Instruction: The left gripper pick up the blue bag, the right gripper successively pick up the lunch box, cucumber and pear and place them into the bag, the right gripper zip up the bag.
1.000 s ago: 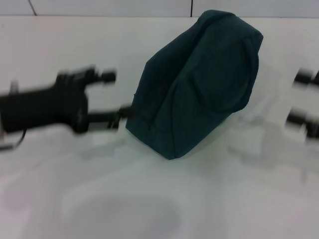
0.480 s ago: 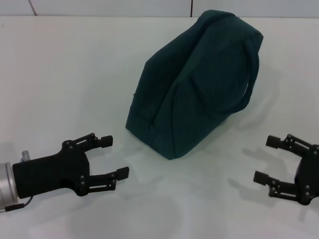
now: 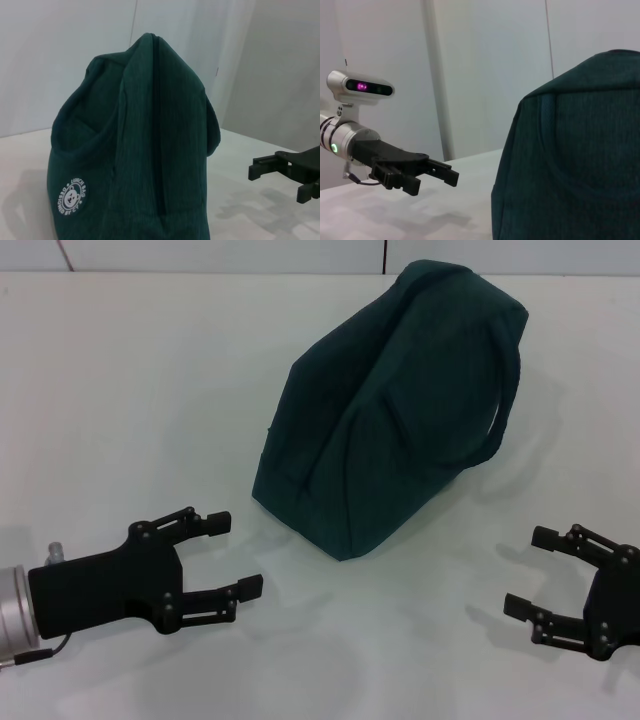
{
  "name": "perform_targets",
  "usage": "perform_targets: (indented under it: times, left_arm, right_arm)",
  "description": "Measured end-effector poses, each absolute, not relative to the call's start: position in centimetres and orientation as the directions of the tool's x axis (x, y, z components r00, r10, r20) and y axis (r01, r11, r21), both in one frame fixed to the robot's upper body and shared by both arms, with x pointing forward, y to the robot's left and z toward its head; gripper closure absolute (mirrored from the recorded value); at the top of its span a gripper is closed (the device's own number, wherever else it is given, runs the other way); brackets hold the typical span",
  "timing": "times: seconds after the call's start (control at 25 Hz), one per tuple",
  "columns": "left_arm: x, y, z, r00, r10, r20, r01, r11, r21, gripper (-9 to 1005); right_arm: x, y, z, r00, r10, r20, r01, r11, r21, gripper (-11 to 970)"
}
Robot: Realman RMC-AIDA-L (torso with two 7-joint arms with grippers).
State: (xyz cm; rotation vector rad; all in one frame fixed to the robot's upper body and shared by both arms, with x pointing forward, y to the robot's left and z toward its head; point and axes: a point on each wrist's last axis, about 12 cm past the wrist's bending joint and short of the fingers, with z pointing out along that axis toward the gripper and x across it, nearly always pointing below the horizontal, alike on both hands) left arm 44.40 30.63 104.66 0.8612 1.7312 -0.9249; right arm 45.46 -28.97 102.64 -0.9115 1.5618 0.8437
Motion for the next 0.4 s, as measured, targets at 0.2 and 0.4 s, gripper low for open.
perform_targets:
  times: [0.2, 0.4]
  left_arm:
    - [44.39, 30.63, 104.76, -0.289, 0.13, -0.948, 0.864, 0.462, -0.2, 108]
    - [44.4, 30.64, 104.84, -0.29, 0.125, -0.949, 0.864, 0.459, -0.204, 108]
  right_arm:
    - [45.39, -28.86, 102.57, -0.115, -0.122, -0.986, -0.892, 0.449, 0.049, 99]
    - [45.35, -28.85, 102.6, -0.114, -0.118, -0.986, -0.893, 0.447, 0.05, 99]
